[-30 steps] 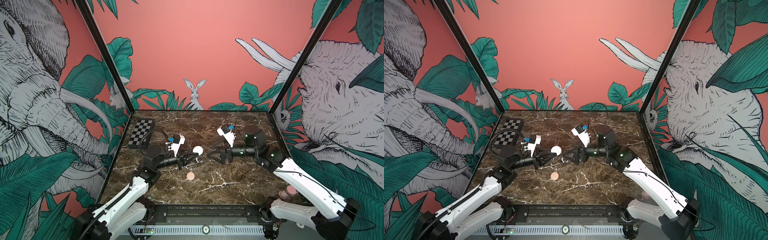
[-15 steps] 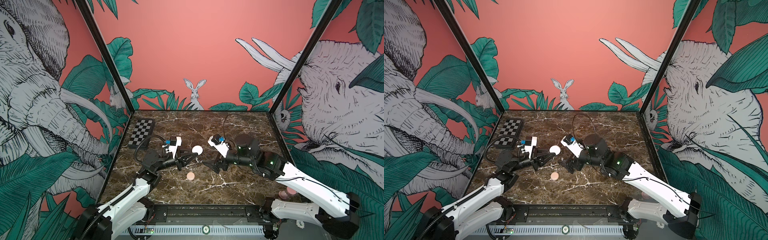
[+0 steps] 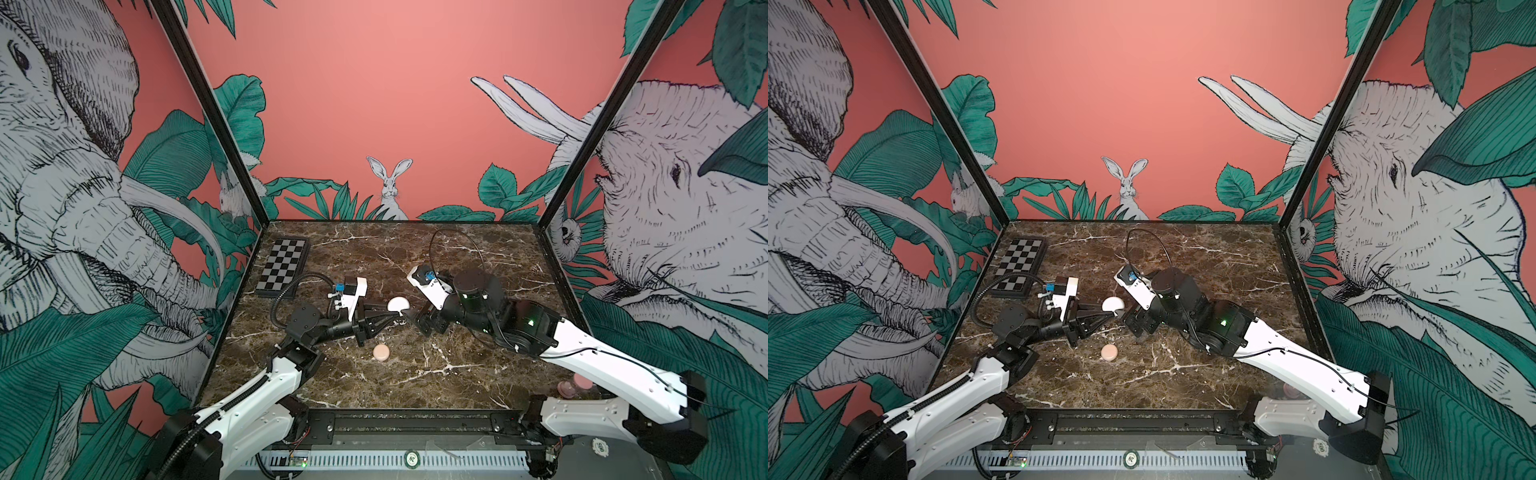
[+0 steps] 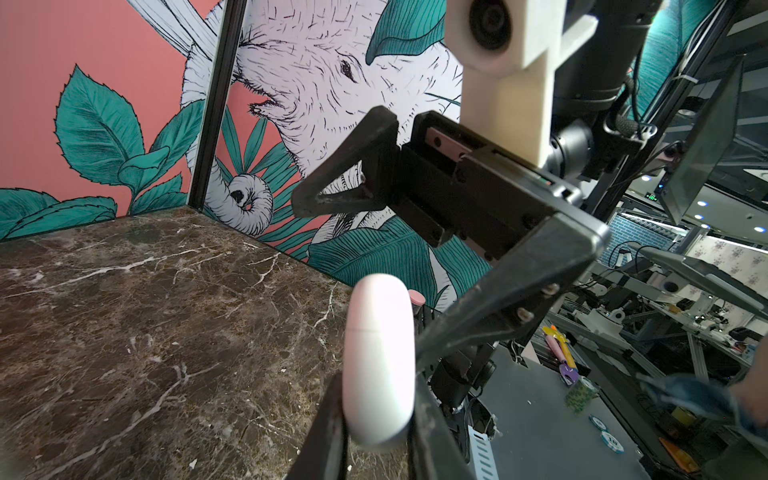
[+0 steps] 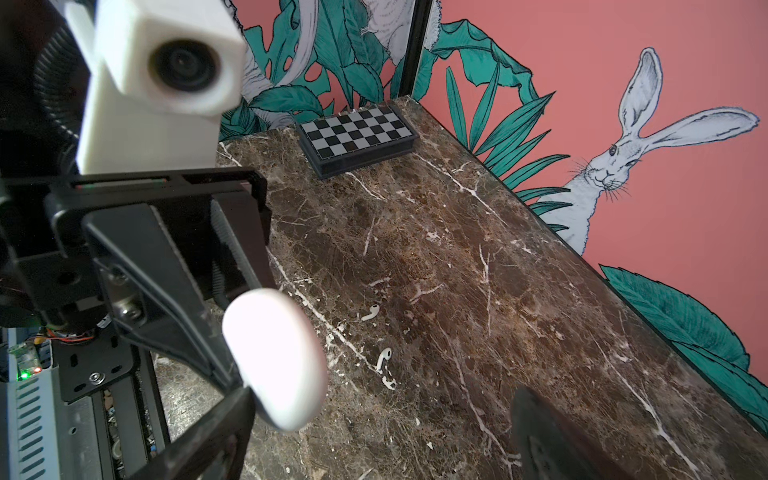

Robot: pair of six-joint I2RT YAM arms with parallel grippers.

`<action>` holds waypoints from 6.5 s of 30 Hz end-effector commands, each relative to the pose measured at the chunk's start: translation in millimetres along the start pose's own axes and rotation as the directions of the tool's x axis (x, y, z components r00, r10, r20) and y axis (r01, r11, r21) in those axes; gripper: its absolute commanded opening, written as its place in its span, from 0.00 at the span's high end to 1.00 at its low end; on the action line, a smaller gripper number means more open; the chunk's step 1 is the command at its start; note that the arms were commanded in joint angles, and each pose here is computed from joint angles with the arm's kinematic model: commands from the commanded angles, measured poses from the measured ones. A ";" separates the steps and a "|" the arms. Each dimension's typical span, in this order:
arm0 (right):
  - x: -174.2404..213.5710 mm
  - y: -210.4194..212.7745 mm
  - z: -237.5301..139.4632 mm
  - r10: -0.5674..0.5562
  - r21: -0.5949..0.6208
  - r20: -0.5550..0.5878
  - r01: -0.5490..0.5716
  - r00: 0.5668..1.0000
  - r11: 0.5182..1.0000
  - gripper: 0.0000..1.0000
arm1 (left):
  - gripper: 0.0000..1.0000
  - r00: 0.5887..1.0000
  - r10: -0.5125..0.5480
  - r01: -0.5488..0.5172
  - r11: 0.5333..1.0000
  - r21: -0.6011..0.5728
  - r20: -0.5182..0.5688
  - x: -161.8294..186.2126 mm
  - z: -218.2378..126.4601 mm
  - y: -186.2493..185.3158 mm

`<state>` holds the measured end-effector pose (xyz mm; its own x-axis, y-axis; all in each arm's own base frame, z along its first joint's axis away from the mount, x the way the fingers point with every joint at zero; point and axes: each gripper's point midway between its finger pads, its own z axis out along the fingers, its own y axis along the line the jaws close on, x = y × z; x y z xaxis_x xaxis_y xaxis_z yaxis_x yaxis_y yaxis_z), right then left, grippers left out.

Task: Insert the wireless bluetooth earbuds into the charging case
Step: 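Hold the case with the left gripper and pull its lid open with the right gripper, then release the lid and withdraw the right gripper toward the loose earbuds, then lower the right gripper over the white earbuds while the left gripper holds the open case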

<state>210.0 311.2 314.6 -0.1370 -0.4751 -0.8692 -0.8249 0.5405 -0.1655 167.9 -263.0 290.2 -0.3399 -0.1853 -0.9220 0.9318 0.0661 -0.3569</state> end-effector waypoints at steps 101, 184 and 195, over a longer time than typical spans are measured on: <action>104.0 -113.4 -1.1 0.783 0.397 -0.017 -0.714 0.622 0.576 0.02 | 1.00 0.757 0.652 -0.650 0.747 -0.141 -0.038 -13.5 -36.7 -41.4; 191.1 2.2 158.0 0.710 0.444 -0.574 -0.574 0.407 0.688 0.20 | 1.00 0.740 0.646 -0.672 0.707 -0.221 -0.185 6.0 -64.0 -32.7; 200.1 0.3 158.2 0.725 0.472 -0.562 -0.565 0.399 0.677 0.22 | 1.00 0.745 0.636 -0.667 0.716 -0.205 -0.200 11.5 -62.1 -30.9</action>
<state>269.5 329.7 72.3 -0.9598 -0.1929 -0.2039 -0.2311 0.9554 0.1840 126.3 -203.9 286.8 0.3041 0.0860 -0.9487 0.8697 0.3813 0.3134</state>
